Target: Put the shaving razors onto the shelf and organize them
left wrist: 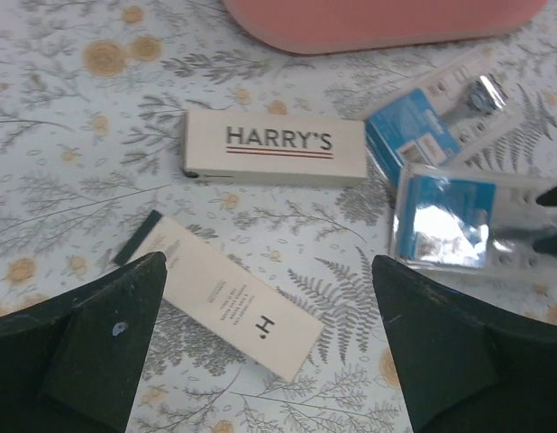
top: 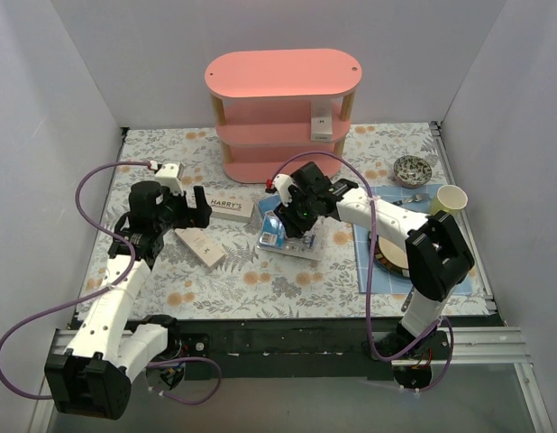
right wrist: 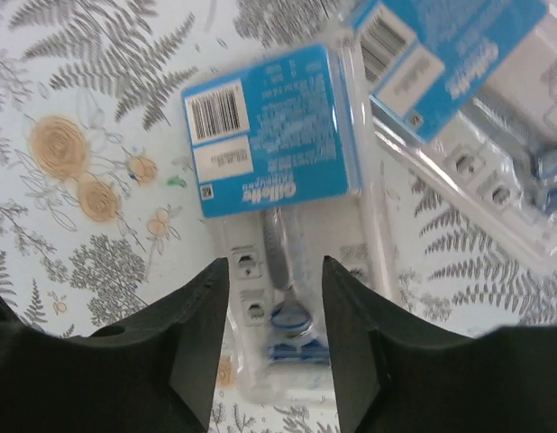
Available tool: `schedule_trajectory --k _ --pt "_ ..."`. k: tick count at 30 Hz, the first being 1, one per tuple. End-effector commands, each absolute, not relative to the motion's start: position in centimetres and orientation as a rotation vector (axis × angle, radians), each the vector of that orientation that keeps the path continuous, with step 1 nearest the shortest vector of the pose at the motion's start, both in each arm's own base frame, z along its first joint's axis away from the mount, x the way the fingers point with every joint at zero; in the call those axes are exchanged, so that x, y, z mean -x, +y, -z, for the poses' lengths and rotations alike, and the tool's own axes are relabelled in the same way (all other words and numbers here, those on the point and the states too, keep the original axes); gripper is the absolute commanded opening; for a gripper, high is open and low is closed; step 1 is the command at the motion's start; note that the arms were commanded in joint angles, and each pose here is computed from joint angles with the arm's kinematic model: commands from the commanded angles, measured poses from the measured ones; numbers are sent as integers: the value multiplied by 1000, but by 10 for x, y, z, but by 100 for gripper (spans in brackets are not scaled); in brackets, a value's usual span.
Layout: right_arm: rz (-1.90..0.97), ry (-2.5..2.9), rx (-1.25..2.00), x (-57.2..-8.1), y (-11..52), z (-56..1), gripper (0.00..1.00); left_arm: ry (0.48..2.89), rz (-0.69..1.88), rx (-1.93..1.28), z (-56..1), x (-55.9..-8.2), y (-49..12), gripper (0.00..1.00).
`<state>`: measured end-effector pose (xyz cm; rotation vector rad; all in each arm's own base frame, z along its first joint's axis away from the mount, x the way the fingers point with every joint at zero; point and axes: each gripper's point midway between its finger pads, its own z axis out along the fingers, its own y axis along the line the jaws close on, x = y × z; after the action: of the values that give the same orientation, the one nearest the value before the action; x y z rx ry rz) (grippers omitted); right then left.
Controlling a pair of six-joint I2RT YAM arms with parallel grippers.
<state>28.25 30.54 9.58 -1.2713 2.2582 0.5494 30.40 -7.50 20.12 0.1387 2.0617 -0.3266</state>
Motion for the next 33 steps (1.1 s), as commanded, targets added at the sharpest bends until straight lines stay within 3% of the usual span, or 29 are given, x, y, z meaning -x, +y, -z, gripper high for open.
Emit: schedule_trajectory --k 1,5,9,19,27,33 --pt "-686 2030 1337 -283 370 -142 56 2052 79 64 -229 -325 -20 98" --pt "-720 1966 1396 -272 418 -142 65 2171 20 145 -225 -330 10 98" --pt "-753 1943 1379 -268 457 -140 98 2112 -5 200 -246 -328 25 98" --pt "-655 1951 1277 -252 538 -127 99 2013 -69 301 -300 -306 43 98" --pt "-558 1944 1299 -229 553 -104 99 2027 -43 316 -294 -281 40 98" --pt "-425 1940 1214 -253 552 -94 99 2017 -25 312 -297 -274 38 98"
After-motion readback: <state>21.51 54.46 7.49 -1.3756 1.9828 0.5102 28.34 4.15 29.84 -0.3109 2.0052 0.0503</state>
